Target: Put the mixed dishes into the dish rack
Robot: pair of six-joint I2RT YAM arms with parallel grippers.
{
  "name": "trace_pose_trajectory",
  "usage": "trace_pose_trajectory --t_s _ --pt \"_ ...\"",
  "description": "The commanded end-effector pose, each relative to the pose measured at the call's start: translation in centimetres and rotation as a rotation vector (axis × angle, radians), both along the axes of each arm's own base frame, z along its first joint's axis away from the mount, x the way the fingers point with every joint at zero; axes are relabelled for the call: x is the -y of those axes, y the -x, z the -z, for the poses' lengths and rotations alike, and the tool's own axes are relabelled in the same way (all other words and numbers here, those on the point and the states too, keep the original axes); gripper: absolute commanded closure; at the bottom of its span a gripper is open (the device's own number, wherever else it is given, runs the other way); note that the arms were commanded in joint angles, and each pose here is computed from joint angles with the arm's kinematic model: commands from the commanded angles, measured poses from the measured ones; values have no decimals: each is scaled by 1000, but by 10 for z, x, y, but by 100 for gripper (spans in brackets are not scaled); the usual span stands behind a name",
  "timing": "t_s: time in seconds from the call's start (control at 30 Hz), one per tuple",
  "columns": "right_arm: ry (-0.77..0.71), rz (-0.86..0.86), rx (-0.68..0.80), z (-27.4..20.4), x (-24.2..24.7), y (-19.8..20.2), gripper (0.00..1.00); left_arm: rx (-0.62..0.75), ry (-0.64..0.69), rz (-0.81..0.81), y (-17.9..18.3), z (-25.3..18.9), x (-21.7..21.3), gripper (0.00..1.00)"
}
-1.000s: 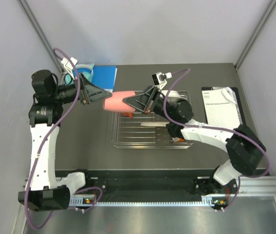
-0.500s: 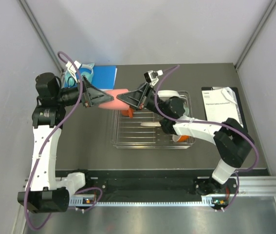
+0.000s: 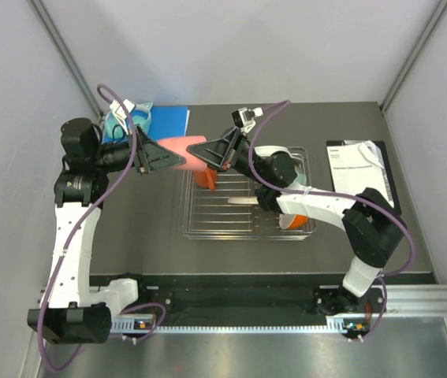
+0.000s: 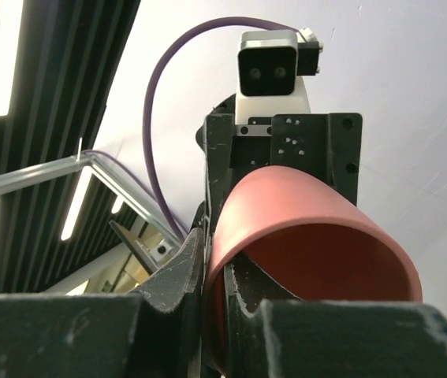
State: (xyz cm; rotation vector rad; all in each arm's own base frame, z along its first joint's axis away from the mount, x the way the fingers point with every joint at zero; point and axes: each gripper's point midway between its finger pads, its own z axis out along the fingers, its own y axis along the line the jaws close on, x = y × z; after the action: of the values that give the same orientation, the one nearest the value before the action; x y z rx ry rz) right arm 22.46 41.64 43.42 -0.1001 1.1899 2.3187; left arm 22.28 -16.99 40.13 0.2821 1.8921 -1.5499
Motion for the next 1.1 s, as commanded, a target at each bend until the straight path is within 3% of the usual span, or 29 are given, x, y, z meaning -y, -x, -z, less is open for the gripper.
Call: trace_pose_trajectory --t_s 0.0,0.13,0.17,0.23,0.37,0.5,0.57,0.67,0.77,0.8,0.87,0.9,0.93,1.07 --pt "-138 -9 122 -30 17 20 100 84 -2 26 12 -12 3 59" --pt "-83 -49 110 -15 7 26 100 106 -16 18 10 -13 2 75" --pt "-78 -52 110 -14 7 28 100 98 -17 20 10 -11 2 87" --pt "-50 -56 102 -5 9 29 96 116 -26 23 10 -13 2 99" --pt "46 -30 87 18 16 27 89 168 -52 35 16 -20 1 100" --pt "91 -24 89 31 40 35 73 176 -74 35 18 -23 -1 100" --pt "153 -18 65 52 50 33 62 224 -110 25 19 -27 -3 100" --pt "253 -1 48 73 65 37 36 235 -185 -12 12 -21 -11 100" --pt "321 20 74 80 85 48 26 238 -370 -100 -2 4 -29 100" --pt "314 34 118 66 96 59 20 237 -421 -106 -7 13 -34 100" --pt "366 110 223 58 105 64 18 239 -535 -116 -12 36 -47 100" --pt "444 137 208 61 115 71 16 224 -589 -134 -14 48 -54 100" --pt "453 255 297 42 123 66 14 205 -633 -121 -15 69 -58 100" --pt "469 476 395 -8 167 80 2 198 -719 -88 -15 107 -54 100"
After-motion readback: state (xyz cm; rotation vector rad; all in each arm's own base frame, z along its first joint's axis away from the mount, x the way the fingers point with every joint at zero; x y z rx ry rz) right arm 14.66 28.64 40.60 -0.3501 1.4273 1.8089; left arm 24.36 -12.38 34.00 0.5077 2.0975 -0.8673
